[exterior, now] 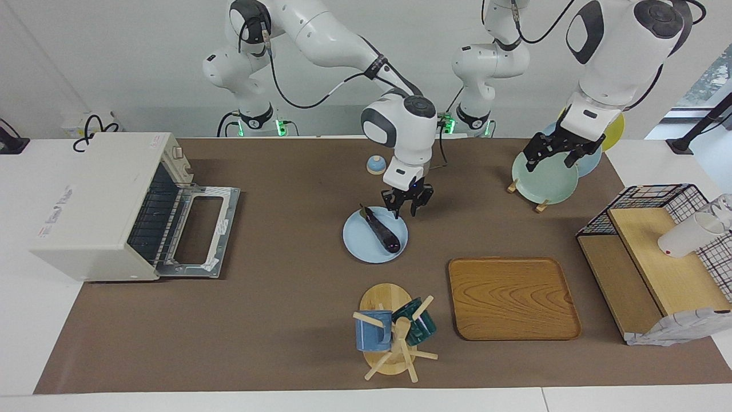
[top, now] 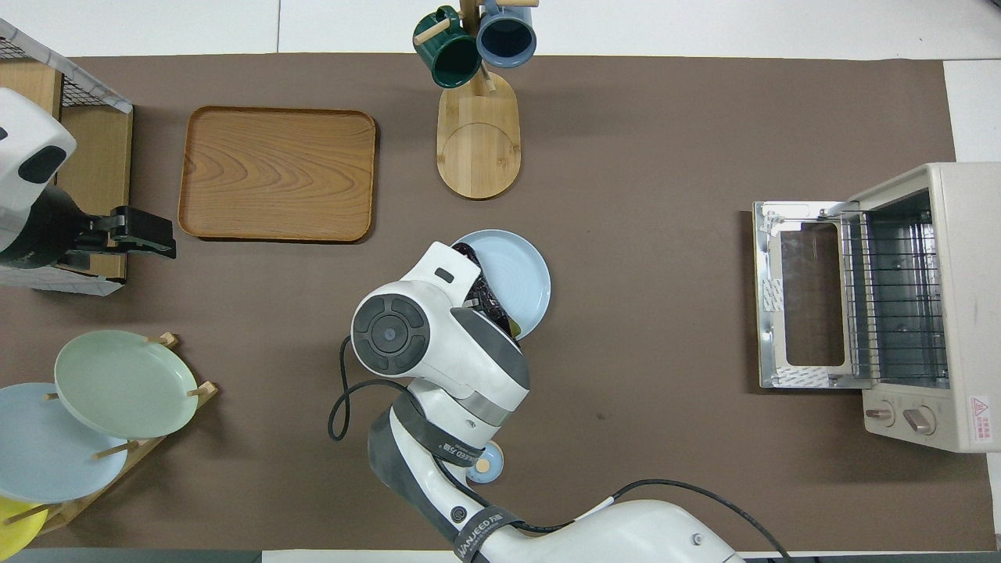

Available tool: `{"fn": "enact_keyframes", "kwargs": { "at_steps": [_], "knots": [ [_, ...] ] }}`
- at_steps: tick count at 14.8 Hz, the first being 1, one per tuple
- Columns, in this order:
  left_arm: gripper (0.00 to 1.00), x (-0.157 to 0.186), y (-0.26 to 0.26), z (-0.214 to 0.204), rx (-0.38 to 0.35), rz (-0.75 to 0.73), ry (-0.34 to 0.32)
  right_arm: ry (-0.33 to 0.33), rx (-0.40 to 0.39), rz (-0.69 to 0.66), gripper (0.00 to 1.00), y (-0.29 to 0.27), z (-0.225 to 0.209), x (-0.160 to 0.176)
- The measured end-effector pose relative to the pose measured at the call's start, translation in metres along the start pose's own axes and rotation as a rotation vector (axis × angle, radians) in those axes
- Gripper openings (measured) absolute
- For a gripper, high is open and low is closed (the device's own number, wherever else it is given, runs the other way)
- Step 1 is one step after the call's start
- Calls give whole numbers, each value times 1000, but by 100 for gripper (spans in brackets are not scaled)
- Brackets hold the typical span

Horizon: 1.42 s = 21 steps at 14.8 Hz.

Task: Put eggplant into oven
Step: 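Move the right gripper to the blue plate and grasp the eggplant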

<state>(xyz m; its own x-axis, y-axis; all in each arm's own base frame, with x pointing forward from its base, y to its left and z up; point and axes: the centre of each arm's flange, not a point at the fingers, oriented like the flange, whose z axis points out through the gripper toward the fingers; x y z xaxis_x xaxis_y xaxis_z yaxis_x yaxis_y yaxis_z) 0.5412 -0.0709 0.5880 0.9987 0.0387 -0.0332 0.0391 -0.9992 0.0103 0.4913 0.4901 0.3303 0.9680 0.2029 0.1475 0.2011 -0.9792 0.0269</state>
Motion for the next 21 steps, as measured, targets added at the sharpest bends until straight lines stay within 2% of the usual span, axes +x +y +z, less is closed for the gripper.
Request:
{"fn": "enact_keyframes", "kwargs": {
  "at_steps": [9,11,12,13,14,15,16,18,21],
  "knots": [
    [100,0,0,0,0,0,0,14,18,-38,43,9,25,-21],
    [100,0,0,0,0,0,0,11,17,-42,35,9,28,-25],
    [100,0,0,0,0,0,0,10,16,-43,35,9,28,-25],
    [100,0,0,0,0,0,0,11,17,-43,31,9,28,-26],
    [100,0,0,0,0,0,0,12,18,-43,15,9,27,-26],
    [100,0,0,0,0,0,0,16,18,-44,5,9,25,-25],
    [100,0,0,0,0,0,0,19,17,-47,3,9,22,-25],
    [100,0,0,0,0,0,0,24,-22,-91,3,7,19,-30],
    [100,0,0,0,0,0,0,6,-151,-175,2,9,13,-38]
  ]
}}
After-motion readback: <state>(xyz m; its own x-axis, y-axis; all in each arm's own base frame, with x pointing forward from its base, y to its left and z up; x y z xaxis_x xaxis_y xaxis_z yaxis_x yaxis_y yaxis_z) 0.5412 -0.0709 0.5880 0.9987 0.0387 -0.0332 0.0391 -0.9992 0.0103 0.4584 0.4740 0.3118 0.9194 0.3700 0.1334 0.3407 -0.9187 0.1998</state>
